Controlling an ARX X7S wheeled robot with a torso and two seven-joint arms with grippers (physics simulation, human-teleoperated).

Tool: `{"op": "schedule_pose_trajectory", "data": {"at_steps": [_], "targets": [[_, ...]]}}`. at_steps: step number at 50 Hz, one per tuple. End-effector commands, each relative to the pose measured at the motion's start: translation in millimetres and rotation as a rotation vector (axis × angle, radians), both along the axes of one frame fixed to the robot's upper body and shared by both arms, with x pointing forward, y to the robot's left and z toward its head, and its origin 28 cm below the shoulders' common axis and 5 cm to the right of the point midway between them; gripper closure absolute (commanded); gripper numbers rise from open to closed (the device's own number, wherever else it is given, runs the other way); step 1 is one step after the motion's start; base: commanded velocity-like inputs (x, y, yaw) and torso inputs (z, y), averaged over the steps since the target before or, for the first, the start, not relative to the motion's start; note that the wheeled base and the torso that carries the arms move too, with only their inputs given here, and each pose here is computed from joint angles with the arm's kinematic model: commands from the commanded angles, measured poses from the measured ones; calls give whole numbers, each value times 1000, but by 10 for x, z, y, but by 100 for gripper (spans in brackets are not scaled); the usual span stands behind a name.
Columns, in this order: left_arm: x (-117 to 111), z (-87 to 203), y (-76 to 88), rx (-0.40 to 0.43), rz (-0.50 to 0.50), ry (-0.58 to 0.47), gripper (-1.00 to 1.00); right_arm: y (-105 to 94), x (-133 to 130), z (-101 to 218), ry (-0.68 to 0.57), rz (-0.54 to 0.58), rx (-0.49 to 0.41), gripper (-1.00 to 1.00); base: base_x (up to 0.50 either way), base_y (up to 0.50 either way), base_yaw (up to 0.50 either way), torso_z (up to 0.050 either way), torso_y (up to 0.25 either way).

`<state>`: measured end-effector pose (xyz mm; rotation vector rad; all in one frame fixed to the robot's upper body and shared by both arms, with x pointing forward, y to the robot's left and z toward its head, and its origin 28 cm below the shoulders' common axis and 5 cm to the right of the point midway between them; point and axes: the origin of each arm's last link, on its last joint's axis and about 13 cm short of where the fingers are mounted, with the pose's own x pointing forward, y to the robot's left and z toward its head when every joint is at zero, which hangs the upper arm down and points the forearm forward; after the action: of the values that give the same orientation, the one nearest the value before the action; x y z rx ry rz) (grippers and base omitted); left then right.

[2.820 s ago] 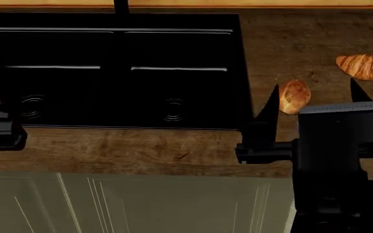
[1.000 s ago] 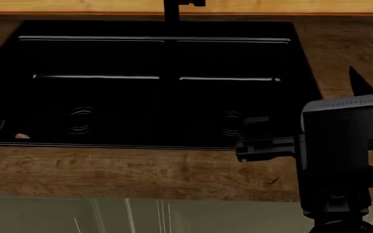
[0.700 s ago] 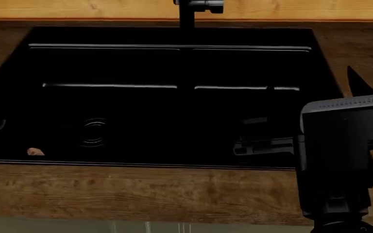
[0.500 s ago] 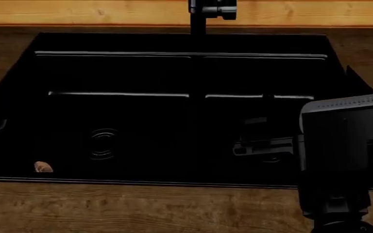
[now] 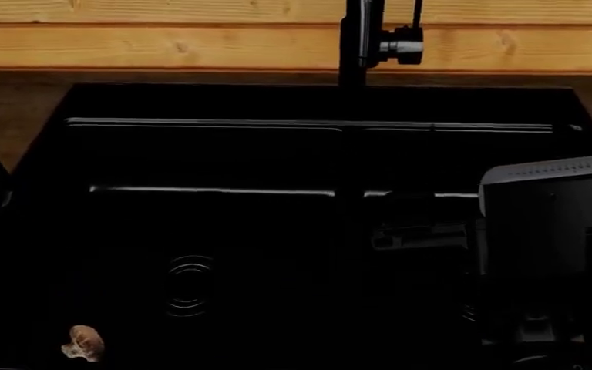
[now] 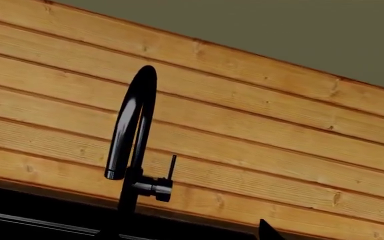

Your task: Turn the sink spout to the right.

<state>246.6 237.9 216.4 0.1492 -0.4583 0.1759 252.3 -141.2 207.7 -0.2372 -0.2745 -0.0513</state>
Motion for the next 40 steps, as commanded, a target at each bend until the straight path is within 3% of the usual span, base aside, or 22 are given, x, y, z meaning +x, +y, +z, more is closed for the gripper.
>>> {"op": "schedule_pose_trajectory", "data": {"at_steps": [1,13,40], "targets": [[-2,-3,4,-2,0,2,-100,-5,-9,-4,-3,-4,5,-100,363,55,0,0,0],[2,-10,-12,2,-4,8,-100,-22,-8,-9,-2,-23,12,-100,341,65,0,0,0],[4,-20,-15,2,-9,11,-100,-28,9,-62,11,-29,22,-100,176,0,0,0,0]]}}
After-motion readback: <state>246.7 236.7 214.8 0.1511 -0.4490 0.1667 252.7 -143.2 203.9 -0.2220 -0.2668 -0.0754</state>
